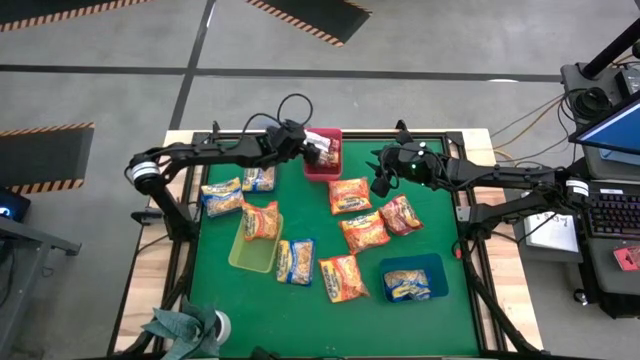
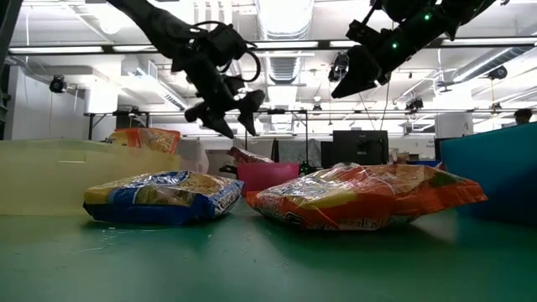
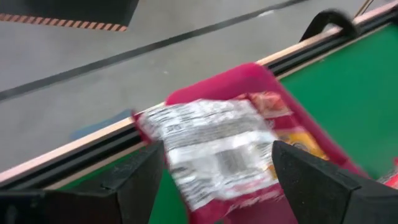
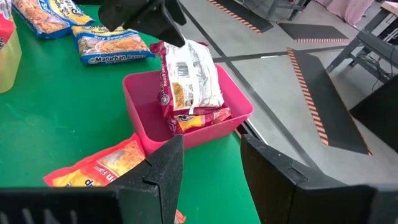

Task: Sort Maruchan noodles
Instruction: Put the noodle pack into the red bin

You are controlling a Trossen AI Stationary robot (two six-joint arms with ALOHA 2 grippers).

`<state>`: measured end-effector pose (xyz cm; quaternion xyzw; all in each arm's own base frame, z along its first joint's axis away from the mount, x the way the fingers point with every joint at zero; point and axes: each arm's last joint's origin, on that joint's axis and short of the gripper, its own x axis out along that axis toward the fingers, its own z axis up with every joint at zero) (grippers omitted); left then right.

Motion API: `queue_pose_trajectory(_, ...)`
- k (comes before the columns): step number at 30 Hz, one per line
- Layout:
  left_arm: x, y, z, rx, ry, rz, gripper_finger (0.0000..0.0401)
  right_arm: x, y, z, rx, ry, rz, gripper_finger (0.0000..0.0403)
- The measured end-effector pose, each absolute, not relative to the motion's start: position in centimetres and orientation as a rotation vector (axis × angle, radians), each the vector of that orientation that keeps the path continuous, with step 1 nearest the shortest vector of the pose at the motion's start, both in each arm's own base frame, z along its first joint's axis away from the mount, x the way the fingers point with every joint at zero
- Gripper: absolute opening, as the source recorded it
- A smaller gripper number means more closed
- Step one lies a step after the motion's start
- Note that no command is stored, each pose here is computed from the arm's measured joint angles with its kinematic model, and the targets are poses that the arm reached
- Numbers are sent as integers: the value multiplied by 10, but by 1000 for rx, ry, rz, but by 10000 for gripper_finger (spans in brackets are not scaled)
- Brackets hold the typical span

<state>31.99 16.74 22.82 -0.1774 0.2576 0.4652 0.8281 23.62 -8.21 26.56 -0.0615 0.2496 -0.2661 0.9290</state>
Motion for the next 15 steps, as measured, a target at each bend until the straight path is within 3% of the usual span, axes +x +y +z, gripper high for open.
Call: queue_pose_trajectory(15, 316, 171, 200, -413, 570, 1007, 271, 236, -82, 266, -132, 513, -543, 150)
